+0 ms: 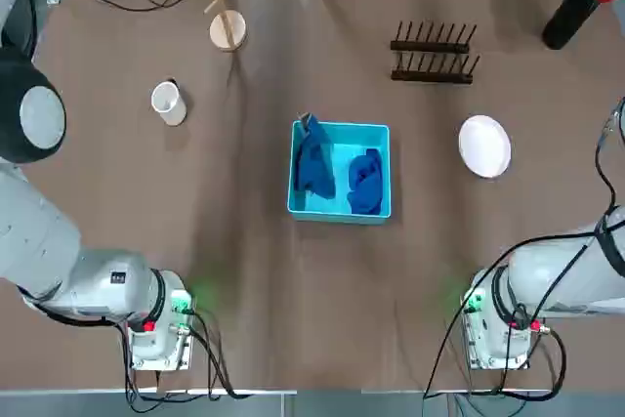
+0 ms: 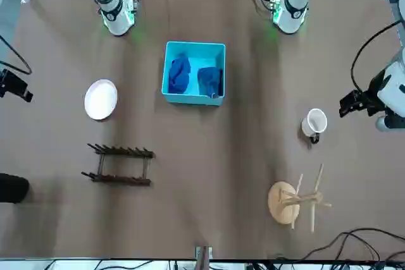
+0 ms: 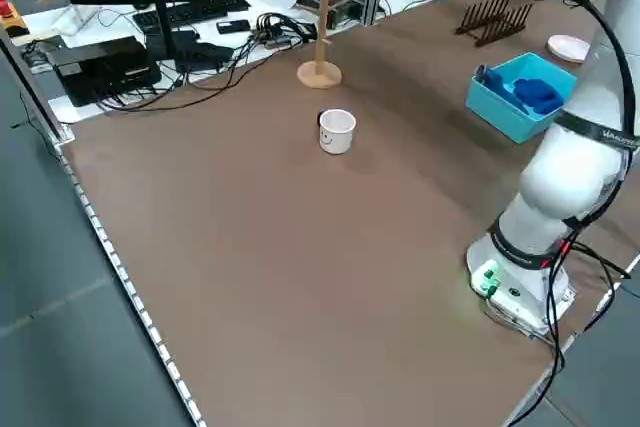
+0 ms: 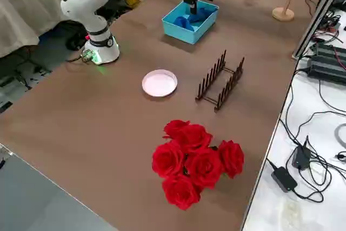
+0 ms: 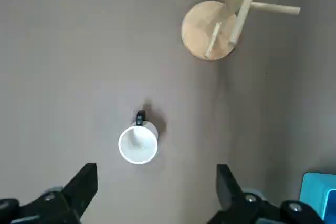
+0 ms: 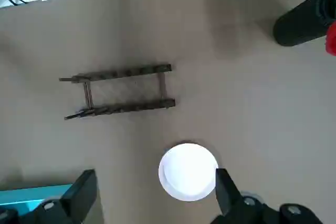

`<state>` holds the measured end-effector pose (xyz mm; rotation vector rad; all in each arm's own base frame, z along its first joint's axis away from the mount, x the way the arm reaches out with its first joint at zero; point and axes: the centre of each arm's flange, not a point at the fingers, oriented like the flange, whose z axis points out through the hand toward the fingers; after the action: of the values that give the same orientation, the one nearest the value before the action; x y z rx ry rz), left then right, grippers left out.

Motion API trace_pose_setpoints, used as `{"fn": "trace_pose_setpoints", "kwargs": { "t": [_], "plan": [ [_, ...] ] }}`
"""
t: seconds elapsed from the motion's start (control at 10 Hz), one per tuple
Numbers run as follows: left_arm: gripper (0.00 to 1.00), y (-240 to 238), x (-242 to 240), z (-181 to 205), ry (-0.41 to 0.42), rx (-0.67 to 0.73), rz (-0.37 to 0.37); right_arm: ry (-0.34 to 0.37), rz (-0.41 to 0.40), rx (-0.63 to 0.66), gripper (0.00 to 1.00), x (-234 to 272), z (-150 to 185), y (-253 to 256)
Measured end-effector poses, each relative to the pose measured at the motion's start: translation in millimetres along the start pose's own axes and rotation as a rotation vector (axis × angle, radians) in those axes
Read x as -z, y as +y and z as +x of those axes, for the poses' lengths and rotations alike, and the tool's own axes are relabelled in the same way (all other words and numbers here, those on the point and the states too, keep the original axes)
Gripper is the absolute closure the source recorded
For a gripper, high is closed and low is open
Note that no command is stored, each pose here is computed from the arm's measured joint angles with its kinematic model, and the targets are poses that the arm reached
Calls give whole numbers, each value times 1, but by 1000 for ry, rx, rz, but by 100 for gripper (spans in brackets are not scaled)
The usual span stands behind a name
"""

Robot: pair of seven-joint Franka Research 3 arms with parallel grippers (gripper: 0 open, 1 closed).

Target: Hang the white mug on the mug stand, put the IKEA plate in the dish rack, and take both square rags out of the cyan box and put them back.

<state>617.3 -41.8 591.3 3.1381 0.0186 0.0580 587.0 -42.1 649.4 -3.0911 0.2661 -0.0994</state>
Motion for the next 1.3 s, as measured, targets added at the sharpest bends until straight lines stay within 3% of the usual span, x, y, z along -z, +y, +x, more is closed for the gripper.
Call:
{"fn": "trace_pose_setpoints", "kwargs": {
  "t": [0.6,0.9,1.1,1.3],
  "plan": [
    [4,-9,-20,10,10,1,0,-9,-1,2,0,-1,-1,0],
    [1,-46,-109,20,37,0,16,-33,-3,16,0,-11,-2,0],
    [0,-70,-167,10,-15,-14,26,-102,-6,63,0,-44,-4,3],
    [0,-87,-219,-8,-43,-14,30,-182,3,150,0,-99,-6,37]
  ]
}}
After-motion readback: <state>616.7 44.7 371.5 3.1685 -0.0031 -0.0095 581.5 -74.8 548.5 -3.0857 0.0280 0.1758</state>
